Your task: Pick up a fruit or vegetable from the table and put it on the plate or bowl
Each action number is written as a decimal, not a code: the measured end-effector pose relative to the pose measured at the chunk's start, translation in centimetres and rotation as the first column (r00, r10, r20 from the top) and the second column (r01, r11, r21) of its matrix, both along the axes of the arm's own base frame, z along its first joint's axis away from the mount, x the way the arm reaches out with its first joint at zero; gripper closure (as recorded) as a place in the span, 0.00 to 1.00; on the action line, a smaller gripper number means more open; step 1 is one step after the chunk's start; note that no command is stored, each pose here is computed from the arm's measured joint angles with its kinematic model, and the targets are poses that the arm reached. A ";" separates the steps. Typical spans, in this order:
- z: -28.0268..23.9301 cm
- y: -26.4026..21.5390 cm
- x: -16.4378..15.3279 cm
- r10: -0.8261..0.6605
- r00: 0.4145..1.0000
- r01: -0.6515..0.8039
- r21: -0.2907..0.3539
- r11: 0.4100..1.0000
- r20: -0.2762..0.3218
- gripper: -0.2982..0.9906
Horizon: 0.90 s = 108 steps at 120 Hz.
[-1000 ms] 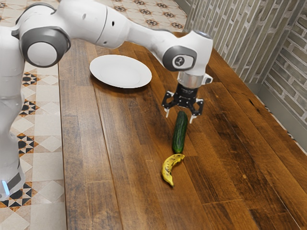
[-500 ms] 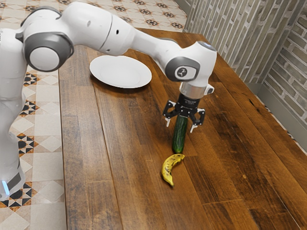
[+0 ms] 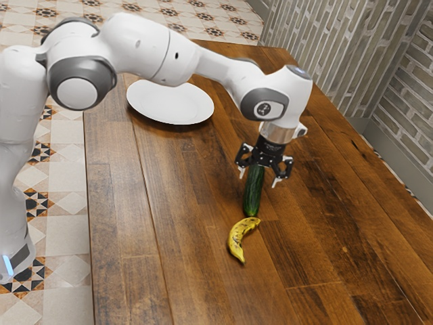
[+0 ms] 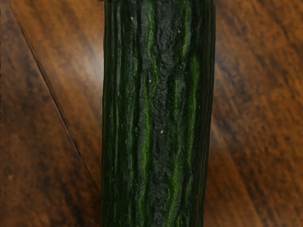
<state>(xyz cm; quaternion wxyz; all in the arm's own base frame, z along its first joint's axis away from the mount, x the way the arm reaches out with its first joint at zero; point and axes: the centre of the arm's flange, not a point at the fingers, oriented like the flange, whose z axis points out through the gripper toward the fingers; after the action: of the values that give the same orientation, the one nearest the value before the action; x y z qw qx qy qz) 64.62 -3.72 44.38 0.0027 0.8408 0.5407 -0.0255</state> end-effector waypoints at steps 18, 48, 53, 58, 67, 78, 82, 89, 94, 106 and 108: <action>-1.2 0.2 0.3 -0.011 1.000 0.011 0.003 1.000 -0.008 0.23; -2.5 0.7 1.0 -0.010 1.000 0.011 -0.015 1.000 0.020 0.23; -2.5 0.8 1.1 -0.010 1.000 0.010 -0.019 1.000 0.025 0.23; -2.5 0.9 1.1 -0.010 1.000 0.011 -0.021 1.000 0.030 0.24; -2.6 0.9 1.2 -0.014 0.999 0.015 -0.024 1.000 0.035 0.24; -3.0 0.9 1.1 -0.017 0.999 0.018 -0.026 0.999 0.034 0.27; -3.1 0.9 1.1 -0.019 0.999 0.020 -0.026 0.999 0.034 0.28; -3.2 1.0 1.1 -0.021 0.999 0.022 -0.027 0.999 0.035 0.32; -3.2 1.0 1.1 -0.023 0.999 0.024 -0.027 0.999 0.036 0.36; -3.6 1.0 1.1 -0.024 0.999 0.025 -0.031 0.999 0.033 0.43; -3.7 1.0 1.1 -0.024 0.999 0.025 -0.032 0.999 0.032 0.44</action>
<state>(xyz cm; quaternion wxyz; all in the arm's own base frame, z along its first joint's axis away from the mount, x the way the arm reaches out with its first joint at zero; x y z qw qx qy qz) 65.75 -2.69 40.71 0.0244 0.8476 0.5297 -0.0208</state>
